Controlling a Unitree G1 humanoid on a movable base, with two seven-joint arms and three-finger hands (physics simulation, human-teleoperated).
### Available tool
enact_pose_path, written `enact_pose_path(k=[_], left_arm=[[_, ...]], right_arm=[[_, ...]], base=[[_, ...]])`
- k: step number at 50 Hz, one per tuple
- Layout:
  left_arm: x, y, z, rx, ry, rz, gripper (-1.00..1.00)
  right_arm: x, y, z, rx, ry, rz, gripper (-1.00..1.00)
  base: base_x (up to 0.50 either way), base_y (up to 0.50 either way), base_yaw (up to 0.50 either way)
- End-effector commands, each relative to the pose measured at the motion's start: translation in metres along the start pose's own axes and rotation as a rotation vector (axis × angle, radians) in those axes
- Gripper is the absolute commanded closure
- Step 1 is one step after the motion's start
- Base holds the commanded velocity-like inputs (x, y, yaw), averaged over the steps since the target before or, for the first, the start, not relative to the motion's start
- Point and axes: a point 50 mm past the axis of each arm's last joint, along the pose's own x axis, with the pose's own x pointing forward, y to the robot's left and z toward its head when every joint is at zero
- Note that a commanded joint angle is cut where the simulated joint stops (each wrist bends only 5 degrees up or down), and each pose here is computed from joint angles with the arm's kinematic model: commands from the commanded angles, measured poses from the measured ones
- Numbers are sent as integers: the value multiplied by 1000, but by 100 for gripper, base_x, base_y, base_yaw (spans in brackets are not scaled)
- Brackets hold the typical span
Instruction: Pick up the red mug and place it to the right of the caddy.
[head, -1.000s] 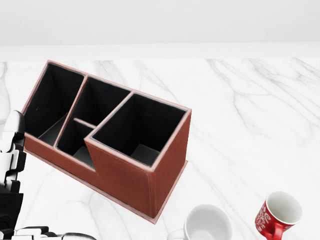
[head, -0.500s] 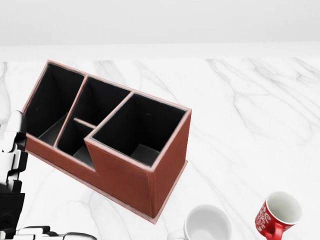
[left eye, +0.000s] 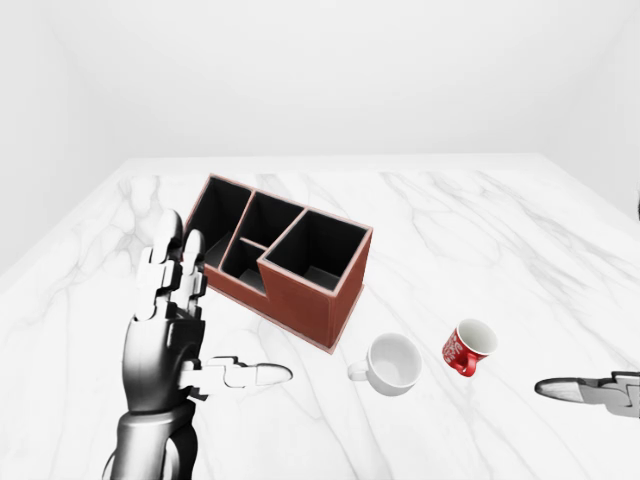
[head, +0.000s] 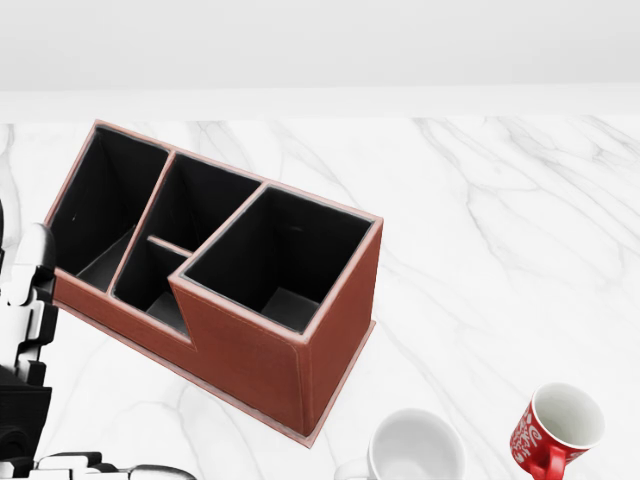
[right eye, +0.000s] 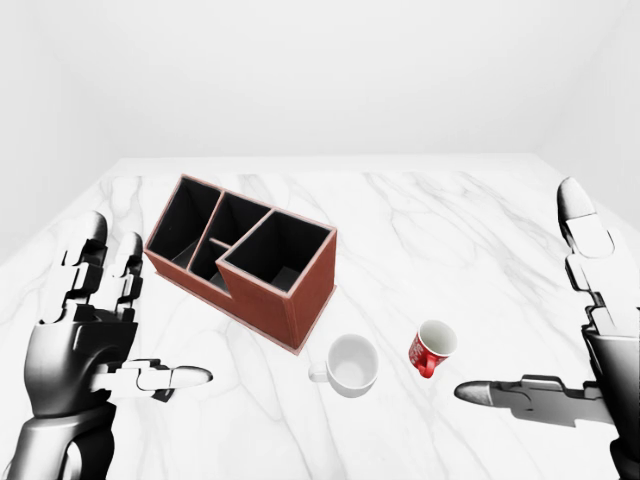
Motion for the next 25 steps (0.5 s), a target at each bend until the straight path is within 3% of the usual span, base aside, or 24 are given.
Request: enact_pose_path(k=[1, 25], left_arm=[[0, 1, 1, 0, -6, 3, -100], [2, 0, -4, -2, 10, 0, -100]], right_arm=[[-5, -1, -10, -38, 97, -16, -100], [-16, 11, -38, -56, 311, 25, -100]], base=[[0, 0, 0], [0, 0, 0]])
